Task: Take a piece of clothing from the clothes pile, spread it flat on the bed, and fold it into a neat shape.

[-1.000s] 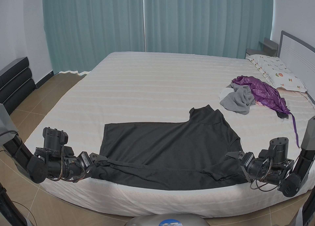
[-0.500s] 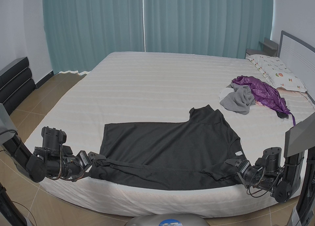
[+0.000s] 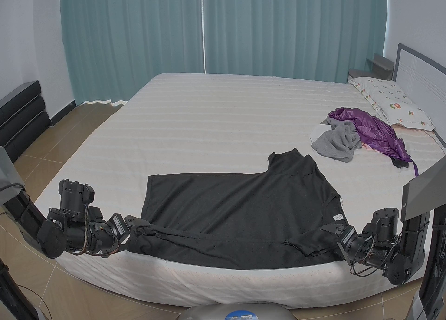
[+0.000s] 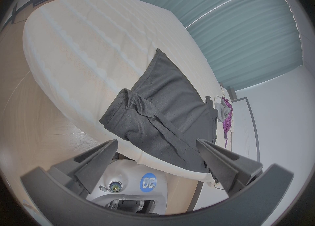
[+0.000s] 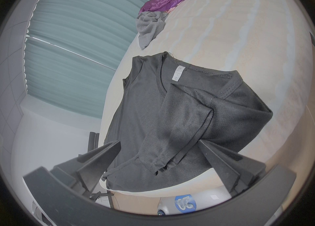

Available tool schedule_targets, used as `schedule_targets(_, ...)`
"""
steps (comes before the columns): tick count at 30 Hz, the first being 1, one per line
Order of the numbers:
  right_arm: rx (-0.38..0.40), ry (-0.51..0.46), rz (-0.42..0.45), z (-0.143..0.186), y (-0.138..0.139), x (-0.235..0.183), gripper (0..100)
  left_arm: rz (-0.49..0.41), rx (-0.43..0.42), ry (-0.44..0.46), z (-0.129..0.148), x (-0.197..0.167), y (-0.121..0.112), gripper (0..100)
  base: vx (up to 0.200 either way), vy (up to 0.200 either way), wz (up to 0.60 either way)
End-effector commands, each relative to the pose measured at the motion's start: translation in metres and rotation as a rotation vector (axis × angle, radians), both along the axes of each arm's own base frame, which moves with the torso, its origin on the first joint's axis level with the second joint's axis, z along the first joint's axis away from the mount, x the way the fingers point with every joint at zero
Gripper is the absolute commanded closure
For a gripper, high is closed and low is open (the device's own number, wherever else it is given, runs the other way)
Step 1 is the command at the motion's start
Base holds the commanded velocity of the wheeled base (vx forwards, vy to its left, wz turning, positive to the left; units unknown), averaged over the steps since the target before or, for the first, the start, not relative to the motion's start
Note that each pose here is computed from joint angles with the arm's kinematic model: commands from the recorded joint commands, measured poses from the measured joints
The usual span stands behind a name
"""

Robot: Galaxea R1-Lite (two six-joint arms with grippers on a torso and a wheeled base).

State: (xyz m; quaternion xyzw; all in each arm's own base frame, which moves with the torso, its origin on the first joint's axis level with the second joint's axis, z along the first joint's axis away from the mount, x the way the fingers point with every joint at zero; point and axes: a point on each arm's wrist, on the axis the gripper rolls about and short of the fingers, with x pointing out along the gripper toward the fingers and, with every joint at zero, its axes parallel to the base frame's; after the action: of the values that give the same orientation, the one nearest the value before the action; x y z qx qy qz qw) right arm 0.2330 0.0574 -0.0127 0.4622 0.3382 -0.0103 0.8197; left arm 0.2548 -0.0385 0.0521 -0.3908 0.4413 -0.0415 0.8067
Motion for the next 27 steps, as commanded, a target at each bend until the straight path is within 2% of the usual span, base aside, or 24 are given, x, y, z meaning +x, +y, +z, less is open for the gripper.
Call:
schedule_targets(1,0.004,-0.015,-0.001,0.005,-0.001,-0.002,0,0.002,0.002,0.001,0.000,0.000,0.000,0,0.000,0.000,0.00)
schedule_targets(9,0.011,-0.042,-0.003,0.012,-0.001,-0.001,0,0.010,0.003,-0.010,0.002,0.002,0.001,0,0.000,0.000,0.00)
schedule_targets(16,-0.001,-0.003,-0.001,-0.005,0.000,0.005,0,0.011,0.005,-0.010,0.002,0.002,0.001,0,0.000,0.000,0.00)
schedule_targets(27,-0.002,0.018,-0.003,-0.010,0.000,0.005,0,0.014,0.008,-0.011,0.001,0.003,0.003,0,0.000,0.000,0.00)
